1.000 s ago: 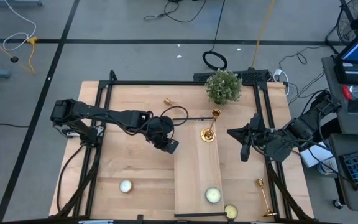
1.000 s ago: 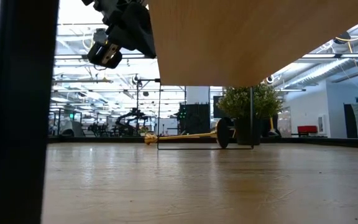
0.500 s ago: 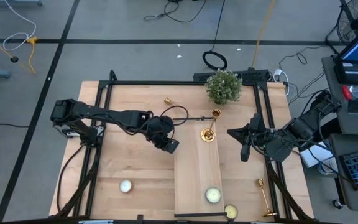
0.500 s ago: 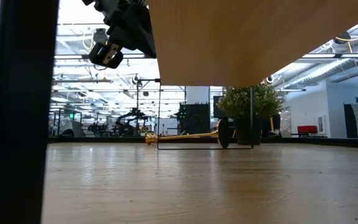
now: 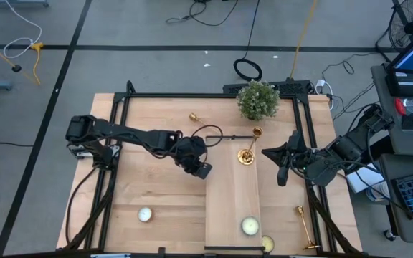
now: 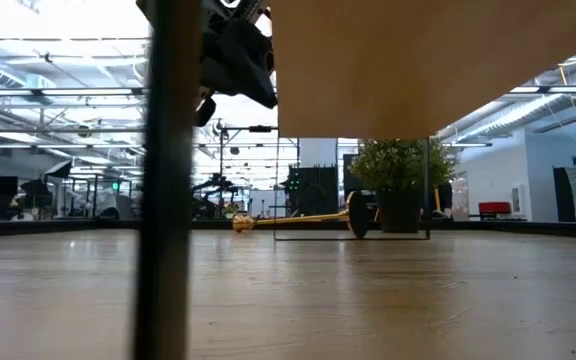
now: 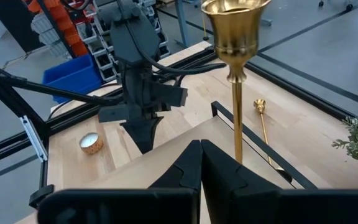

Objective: Pick & Place candle stick holders
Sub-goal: Adjust the shelf, then put the top gold candle holder on the shelf

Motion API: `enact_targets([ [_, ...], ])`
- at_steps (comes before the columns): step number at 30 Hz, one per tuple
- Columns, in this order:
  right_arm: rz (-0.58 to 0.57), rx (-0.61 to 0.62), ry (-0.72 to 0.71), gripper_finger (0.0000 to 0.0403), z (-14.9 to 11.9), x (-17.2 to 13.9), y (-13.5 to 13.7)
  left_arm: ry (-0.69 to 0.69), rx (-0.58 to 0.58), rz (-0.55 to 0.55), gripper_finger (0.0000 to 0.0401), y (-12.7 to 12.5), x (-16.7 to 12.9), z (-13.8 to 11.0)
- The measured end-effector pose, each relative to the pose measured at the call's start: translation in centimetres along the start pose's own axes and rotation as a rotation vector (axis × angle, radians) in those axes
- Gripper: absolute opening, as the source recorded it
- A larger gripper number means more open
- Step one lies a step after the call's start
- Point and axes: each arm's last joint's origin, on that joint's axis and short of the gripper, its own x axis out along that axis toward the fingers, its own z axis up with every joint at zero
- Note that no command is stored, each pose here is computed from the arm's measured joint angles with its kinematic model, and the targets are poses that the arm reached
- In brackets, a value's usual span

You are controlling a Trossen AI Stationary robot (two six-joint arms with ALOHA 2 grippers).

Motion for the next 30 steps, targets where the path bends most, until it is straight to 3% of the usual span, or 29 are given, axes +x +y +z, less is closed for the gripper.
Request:
enact_targets([
  [7, 0.0, 0.01, 0.001, 0.0, 0.0, 0.0, 0.0, -0.034, -0.007, 0.015, 0.0, 0.2, -0.5, 0.5],
  [15, 0.001, 0.008, 0.001, 0.0, 0.0, 0.0, 0.0, -0.062, -0.072, 0.134, 0.0, 2.4, -2.3, 2.2],
  [23, 0.015, 0.009, 0.016, 0.0, 0.0, 0.0, 0.0, -0.166, -0.142, 0.137, 0.0, 5.0, -4.9, 6.1],
  [26, 0.018, 0.011, 0.017, 0.0, 0.0, 0.0, 0.0, -0.195, -0.165, 0.185, 0.0, 7.3, -6.4, 8.1],
  [30, 0.017, 0.012, 0.015, 0.0, 0.0, 0.0, 0.0, -0.24, -0.122, 0.146, 0.0, 10.4, -8.6, 11.3],
])
